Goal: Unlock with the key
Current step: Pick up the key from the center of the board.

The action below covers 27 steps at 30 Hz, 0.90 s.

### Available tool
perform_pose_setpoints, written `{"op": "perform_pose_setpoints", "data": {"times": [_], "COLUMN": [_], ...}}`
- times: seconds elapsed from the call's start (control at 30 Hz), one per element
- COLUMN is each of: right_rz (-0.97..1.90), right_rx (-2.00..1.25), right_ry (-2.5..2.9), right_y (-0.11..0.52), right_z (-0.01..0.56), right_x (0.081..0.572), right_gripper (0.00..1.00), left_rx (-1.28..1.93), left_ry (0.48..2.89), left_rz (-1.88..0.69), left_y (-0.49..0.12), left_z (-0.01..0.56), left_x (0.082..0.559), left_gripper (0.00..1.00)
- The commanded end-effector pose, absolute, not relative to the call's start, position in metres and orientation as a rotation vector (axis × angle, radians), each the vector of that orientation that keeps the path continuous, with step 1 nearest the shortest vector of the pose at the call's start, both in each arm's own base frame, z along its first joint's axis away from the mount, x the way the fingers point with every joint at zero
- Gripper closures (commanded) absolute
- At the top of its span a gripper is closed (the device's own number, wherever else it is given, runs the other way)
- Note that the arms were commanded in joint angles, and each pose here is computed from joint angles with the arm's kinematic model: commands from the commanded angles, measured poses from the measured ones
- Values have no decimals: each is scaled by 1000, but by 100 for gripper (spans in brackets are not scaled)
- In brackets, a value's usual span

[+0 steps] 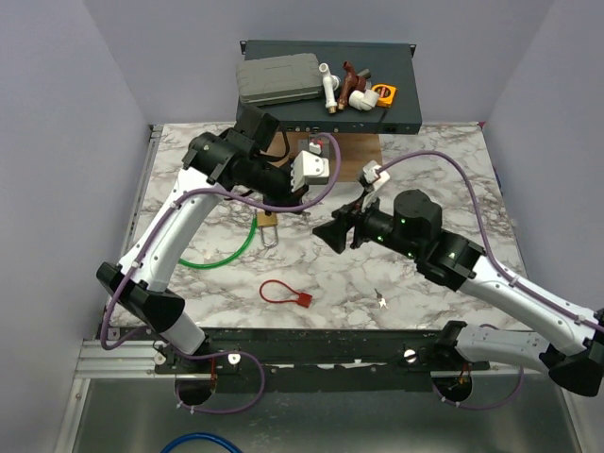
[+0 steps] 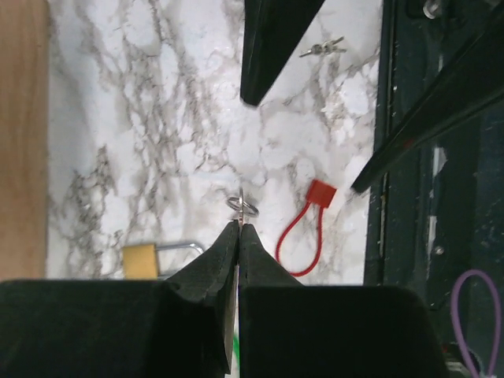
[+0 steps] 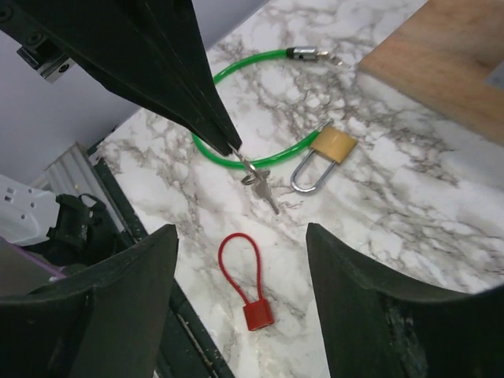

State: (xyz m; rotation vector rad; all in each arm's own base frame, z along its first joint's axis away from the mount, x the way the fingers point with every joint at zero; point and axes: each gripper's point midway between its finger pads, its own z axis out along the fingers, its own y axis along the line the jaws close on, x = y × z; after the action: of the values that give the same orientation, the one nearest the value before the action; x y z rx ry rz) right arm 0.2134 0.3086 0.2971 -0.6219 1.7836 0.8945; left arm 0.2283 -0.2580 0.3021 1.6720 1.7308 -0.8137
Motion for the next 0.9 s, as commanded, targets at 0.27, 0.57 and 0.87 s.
{"op": "perform_pose_setpoints", "data": {"times": [0.27,0.57,0.87], "right_rz": [857,1032,1118], "right_rx": [-765,-998,-1022], "right_ry": [1467,1140,1039], "right_y": [305,329,348], "right_z": [358,359,364], "right_x": [206,163,158], "right_gripper": [37,37,47], "left_rx": [1955,1929,1914], "left_ry": [1658,1612,1583], "left_rz": [-494,-588,-673], "left_y": [-209,-214,-221], "left_z": [322,334,341], "left_x": [194,171,158], "left_gripper": [100,100,100]}}
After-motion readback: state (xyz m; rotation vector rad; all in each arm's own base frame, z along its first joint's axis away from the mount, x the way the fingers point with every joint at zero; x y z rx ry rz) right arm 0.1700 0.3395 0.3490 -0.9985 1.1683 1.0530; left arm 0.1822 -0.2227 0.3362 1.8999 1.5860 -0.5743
